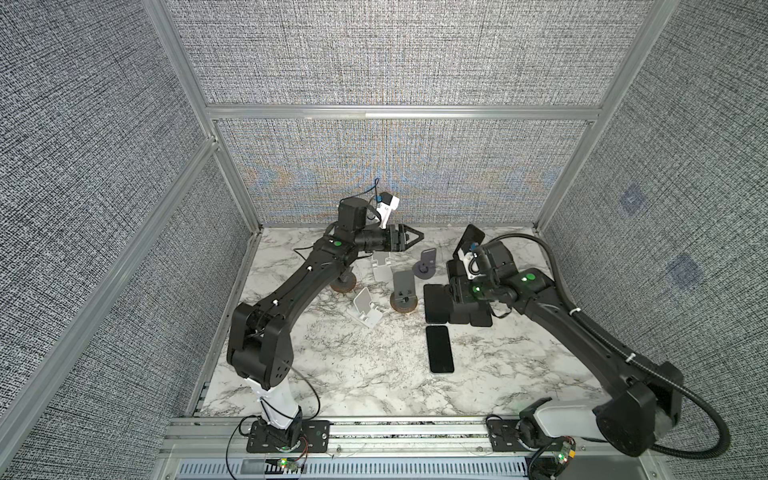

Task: Remove the phone from the phone stand
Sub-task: 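Hold the phone upright with the right gripper while the left arm withdraws, then carry the phone with the right gripper nearer the robot beside the lying phone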

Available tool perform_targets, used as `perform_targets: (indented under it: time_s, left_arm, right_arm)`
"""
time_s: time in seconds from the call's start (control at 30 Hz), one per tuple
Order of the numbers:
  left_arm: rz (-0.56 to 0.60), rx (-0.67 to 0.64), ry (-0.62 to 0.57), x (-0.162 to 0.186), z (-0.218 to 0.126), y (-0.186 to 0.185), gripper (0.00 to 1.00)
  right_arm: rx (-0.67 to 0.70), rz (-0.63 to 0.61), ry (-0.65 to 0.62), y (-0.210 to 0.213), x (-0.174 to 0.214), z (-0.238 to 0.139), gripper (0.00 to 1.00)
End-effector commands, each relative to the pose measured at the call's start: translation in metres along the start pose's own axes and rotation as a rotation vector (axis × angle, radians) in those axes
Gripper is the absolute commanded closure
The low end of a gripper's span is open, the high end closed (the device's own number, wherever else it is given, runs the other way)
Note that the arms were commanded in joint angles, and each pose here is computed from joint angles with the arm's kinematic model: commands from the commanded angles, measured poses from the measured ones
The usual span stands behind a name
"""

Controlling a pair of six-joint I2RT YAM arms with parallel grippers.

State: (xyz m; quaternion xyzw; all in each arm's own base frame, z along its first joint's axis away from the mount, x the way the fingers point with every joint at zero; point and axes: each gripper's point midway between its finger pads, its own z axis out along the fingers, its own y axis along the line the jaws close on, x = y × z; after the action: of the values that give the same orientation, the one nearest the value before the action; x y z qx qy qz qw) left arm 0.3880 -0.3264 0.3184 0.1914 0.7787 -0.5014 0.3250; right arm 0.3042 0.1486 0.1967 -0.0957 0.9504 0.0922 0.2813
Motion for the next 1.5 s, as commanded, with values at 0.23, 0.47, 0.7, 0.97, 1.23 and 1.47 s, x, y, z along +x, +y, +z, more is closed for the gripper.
perform_targets:
  time_s: [0.23,0.47,0.7,0.97,1.23,1.47]
  left_arm:
    - [0.077,-0.46,0.043,0.038,-0.109,0.051,0.21]
    - [0.055,-0.497,0.101,0.067,-0.106,0.088,0.2]
    - [-0.026,-0.487,0.168,0.085,-0.105,0.099,0.2]
    - [-0.02,-0.456,0.179,0.09,-0.104,0.097,0.21]
    - [-0.031,-0.411,0.188,0.092,-0.099,0.092,0.21]
    - [-0.005,-0.382,0.163,0.089,-0.099,0.085,0.21]
  right_arm:
    - [0.107,0.158,0.352,-0.031,0.127,0.009,0.62]
    - [0.077,0.181,0.419,-0.021,0.152,0.043,0.65]
    - [0.099,0.196,0.48,-0.018,0.167,0.065,0.65]
    - [0.113,0.183,0.496,-0.019,0.17,0.079,0.59]
    - [0.098,0.189,0.475,-0.016,0.167,0.088,0.54]
    - [0.091,0.193,0.502,-0.012,0.17,0.098,0.46]
